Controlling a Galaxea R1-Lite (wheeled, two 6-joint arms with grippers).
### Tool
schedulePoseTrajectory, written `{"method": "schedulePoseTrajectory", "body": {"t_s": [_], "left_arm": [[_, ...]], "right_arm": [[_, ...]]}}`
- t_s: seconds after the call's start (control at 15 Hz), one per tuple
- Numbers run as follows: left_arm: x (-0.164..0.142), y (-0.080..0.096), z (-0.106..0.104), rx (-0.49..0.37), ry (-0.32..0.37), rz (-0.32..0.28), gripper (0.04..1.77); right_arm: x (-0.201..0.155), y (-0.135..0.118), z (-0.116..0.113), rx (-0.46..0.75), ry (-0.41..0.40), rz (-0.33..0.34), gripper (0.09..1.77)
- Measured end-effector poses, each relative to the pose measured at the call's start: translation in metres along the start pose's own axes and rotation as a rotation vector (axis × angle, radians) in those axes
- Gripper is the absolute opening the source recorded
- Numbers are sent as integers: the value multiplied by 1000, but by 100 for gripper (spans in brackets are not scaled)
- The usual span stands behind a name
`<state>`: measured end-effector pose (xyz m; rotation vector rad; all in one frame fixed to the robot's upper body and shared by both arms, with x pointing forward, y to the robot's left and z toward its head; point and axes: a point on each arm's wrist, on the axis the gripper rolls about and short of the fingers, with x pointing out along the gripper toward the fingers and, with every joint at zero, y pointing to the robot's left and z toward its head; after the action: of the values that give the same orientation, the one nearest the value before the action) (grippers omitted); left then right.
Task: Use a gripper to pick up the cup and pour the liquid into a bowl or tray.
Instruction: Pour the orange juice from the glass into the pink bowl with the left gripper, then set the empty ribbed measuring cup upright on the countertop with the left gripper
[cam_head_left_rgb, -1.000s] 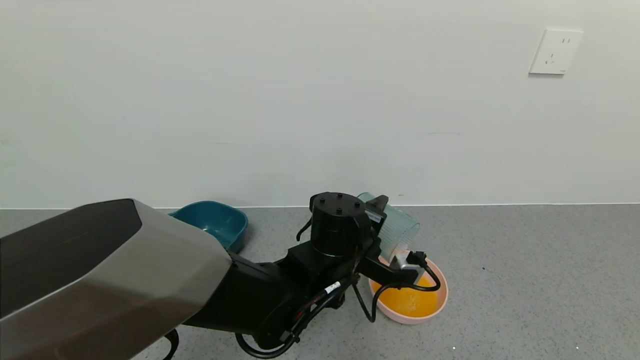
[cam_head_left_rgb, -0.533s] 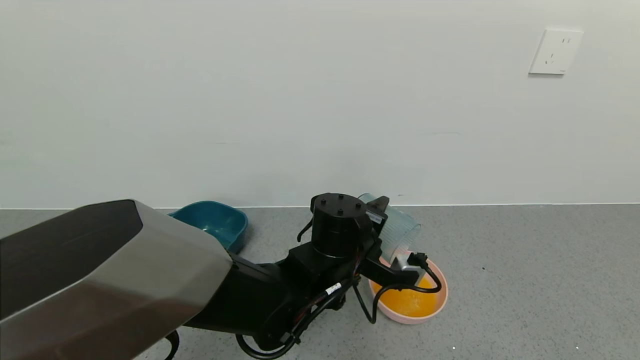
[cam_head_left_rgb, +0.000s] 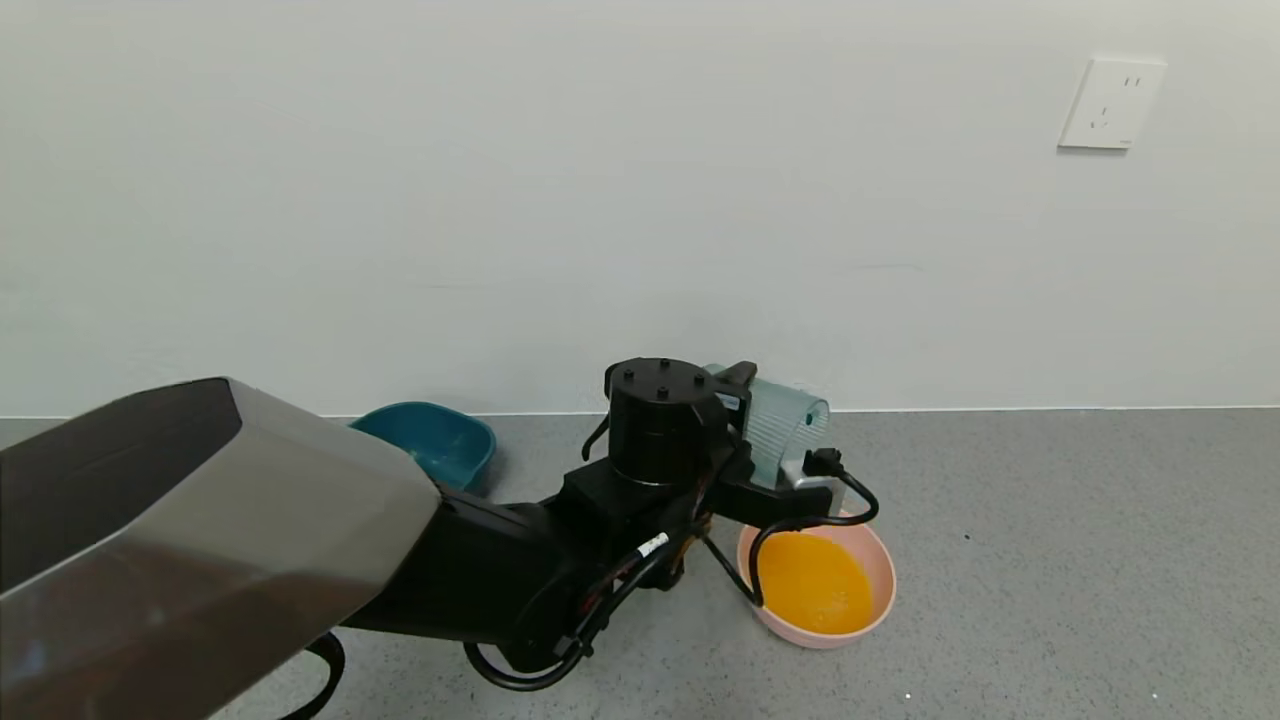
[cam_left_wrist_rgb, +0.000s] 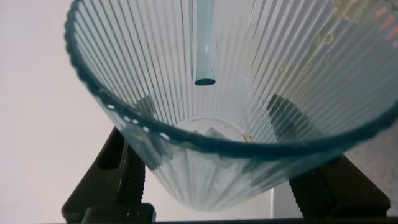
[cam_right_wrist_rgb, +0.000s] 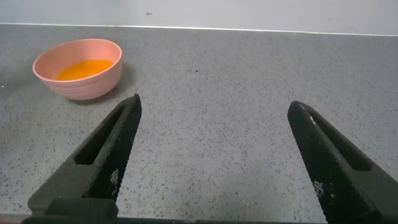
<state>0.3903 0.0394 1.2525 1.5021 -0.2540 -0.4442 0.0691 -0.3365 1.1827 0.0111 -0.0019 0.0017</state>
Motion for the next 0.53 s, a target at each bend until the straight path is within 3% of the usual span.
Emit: {"method": "schedulePoseTrajectory", "body": {"t_s": [0.53], "left_arm": [[5, 7, -13, -488, 71, 34, 129]], "right_arm": [[0, 0, 0, 0, 0, -1, 171]]}}
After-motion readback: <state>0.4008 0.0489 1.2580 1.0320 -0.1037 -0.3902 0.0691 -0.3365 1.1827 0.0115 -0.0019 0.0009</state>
